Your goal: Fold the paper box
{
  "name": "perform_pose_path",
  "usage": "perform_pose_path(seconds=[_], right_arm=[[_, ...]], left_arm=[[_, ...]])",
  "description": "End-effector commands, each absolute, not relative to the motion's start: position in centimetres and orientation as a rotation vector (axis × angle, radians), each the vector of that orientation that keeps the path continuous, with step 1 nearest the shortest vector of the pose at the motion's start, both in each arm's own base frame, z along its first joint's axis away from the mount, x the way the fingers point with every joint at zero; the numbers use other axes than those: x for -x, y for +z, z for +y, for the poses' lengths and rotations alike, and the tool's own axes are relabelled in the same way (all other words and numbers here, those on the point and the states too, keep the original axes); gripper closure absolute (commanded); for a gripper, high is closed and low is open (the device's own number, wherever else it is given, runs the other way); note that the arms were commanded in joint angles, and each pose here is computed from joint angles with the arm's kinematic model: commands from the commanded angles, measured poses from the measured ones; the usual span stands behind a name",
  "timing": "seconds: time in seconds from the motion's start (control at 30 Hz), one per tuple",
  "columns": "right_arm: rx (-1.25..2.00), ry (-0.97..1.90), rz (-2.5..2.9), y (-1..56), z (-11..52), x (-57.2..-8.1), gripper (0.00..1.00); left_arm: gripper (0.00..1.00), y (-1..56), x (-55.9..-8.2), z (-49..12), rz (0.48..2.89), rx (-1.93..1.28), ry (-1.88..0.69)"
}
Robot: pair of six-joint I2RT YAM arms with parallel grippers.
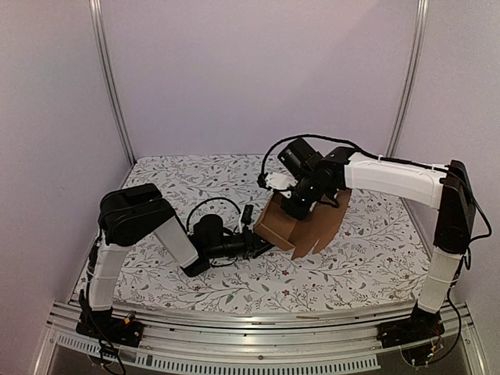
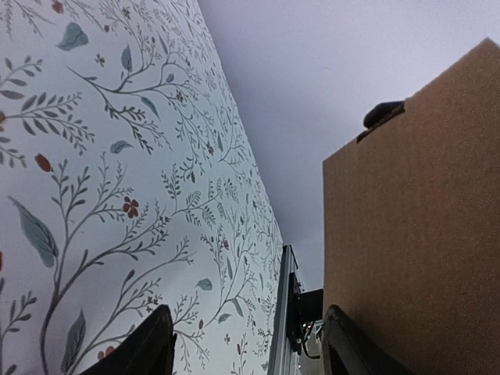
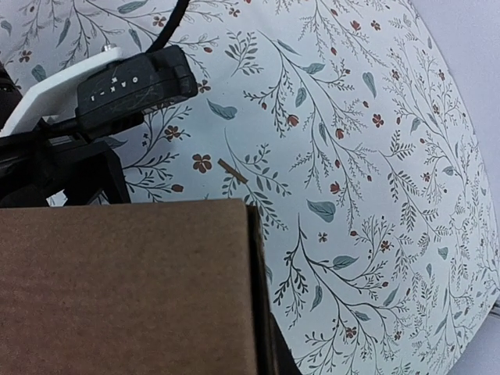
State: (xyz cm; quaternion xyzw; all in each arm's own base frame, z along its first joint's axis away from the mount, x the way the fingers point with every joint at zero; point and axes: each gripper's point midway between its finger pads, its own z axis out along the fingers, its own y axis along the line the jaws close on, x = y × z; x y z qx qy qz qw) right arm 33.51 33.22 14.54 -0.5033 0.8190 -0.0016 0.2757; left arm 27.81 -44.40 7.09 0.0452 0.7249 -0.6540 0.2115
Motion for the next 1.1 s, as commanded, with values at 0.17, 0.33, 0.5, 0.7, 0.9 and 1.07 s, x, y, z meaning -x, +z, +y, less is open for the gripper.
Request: perform_pose_path(seconds=[0.17,0.33,0.5,0.7,0.9,1.07], right_arm=[[1.215,-0.056,2.261,13.7,32.8,-34.3,0.98],[1.159,-0.055,2.289,13.7,33.0,-34.7,0.98],[1.198,-0.062,2.314,12.3,33.2,-34.7,0.98],[1.512,0.065,2.288,9.9,32.7,-30.6,0.91],[1.753,-0.079,2.142,7.6,31.0,-30.4,0.87],[1.64,0.086,1.985,7.6,33.8,-31.0,0.87]], left_arm=[[0.36,8.2,-27.1,-45.5,1.98,-0.174,-1.798],[0.36,8.8,-26.6,-46.6,1.979,-0.225,-1.783],[0.36,7.7,-26.8,-46.0,2.02,-0.199,-1.737],[0.35,0.7,-26.8,-39.2,2.275,0.05,-1.505],[0.32,-1.0,-26.1,-34.3,2.363,0.046,-1.26],[0.3,1.7,-27.2,-33.7,2.294,-0.028,-1.161]])
